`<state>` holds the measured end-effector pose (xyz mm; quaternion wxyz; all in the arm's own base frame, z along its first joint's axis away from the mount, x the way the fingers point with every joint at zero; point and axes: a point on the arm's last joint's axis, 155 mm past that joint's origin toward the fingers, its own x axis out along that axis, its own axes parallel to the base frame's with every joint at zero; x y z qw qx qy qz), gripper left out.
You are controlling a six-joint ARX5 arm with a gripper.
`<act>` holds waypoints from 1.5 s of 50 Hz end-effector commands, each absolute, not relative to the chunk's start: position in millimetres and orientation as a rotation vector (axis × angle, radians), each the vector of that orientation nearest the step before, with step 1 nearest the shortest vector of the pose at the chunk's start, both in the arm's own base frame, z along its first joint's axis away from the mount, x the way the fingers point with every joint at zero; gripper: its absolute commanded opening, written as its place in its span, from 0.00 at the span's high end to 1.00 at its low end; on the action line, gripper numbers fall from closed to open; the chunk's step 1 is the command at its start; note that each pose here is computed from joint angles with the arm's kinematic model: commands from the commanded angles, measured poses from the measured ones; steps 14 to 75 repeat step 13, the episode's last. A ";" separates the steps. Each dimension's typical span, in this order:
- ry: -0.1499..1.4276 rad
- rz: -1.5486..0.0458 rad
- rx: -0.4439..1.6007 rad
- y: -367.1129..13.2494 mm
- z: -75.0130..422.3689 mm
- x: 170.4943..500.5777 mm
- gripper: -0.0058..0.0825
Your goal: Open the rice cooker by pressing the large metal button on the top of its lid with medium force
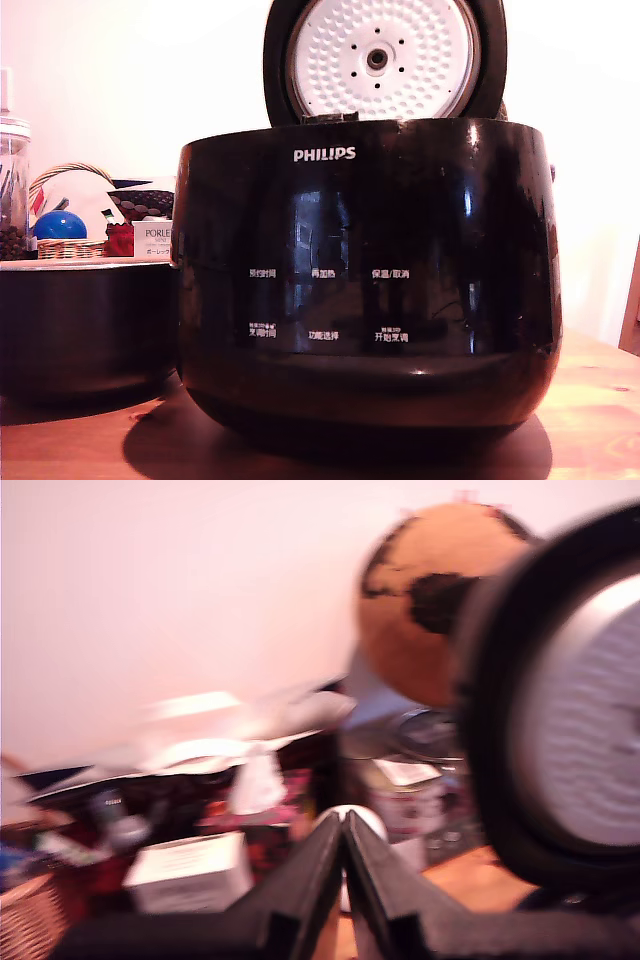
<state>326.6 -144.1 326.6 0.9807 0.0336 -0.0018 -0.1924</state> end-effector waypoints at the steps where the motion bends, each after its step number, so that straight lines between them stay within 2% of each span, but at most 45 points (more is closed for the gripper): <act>1: 0.013 -0.369 0.077 -137.2 316.4 327.0 0.96; 75: 0.027 -0.354 0.080 -131.5 313.8 326.9 0.96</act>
